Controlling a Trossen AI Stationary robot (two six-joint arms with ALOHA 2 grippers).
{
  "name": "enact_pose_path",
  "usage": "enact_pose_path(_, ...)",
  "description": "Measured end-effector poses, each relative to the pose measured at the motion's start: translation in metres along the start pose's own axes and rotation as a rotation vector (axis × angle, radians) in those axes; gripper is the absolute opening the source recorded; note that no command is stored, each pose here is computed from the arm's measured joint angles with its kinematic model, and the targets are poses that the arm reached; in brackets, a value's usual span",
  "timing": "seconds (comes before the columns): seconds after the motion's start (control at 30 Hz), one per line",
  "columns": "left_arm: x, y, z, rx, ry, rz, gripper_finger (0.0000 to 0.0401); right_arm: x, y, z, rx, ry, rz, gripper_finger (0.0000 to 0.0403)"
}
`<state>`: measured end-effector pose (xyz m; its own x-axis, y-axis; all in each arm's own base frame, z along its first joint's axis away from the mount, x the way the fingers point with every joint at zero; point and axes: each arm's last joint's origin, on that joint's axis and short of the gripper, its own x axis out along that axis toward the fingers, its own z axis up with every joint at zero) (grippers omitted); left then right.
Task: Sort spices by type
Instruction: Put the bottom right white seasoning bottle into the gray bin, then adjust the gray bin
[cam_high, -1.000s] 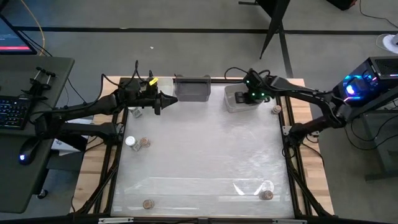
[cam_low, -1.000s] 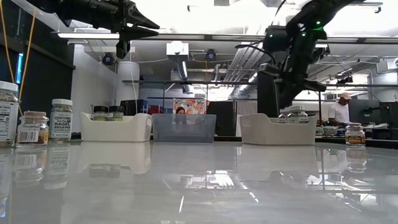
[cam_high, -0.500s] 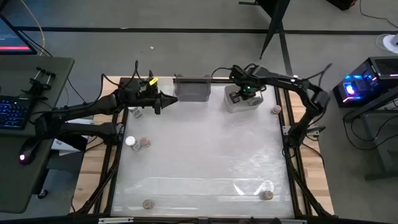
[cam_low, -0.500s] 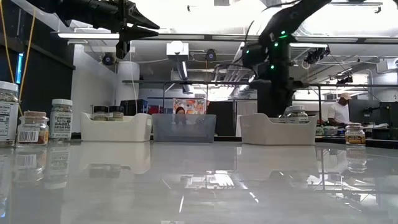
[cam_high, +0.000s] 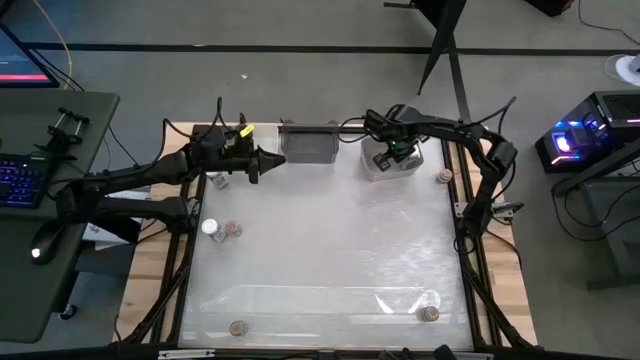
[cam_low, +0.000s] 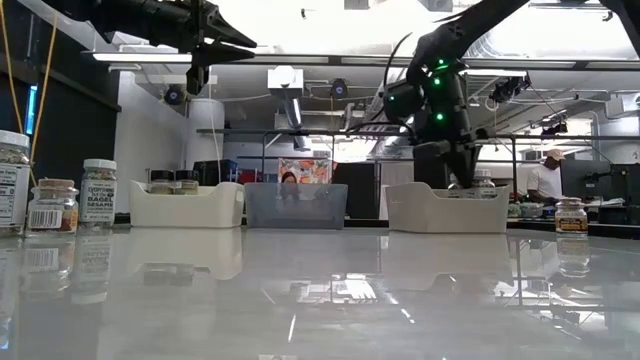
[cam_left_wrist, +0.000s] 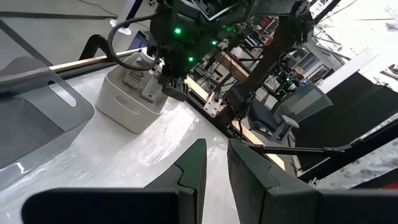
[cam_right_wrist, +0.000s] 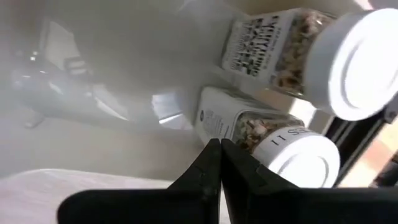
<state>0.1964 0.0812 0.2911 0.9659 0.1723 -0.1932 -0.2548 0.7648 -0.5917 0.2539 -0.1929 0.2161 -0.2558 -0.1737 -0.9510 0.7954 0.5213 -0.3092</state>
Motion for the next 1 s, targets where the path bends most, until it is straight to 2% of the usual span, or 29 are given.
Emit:
enact_pose_path(0.37,0.000,0.000,0.000,0.000,-0.003,0.005,0.0054,0.000,-0.002,0.000,0.014,-0.030,-0.085,0.0000)
enact_pose_path(0.6,0.000,0.000,0.000,0.000,-0.003,0.004,0.0054,-0.001,0.000,0.005,0.063,-0.073,-0.066,0.0000)
enact_pose_path(0.73,0.000,0.000,0.000,0.000,-0.003,0.005,0.0054,-0.014,0.005,0.005,0.051,-0.104,-0.036,0.0000)
enact_pose_path(0.8,0.000,0.000,0.000,-0.001,-0.001,0.006,0.0054,-0.026,0.009,0.002,0.028,-0.139,-0.003,0.0000)
enact_pose_path(0.87,0.000,0.001,-0.001,-0.004,0.010,0.013,0.0054,-0.039,0.015,-0.004,-0.011,-0.158,0.104,0.0000)
enact_pose_path(0.93,0.000,0.002,-0.003,-0.008,0.024,0.023,0.0054,-0.047,0.024,-0.012,-0.071,-0.131,0.227,0.0000)
enact_pose_path(1.0,0.000,0.003,-0.004,-0.013,0.041,0.034,0.0054,-0.052,0.034,-0.023,-0.115,-0.080,0.288,0.0000)
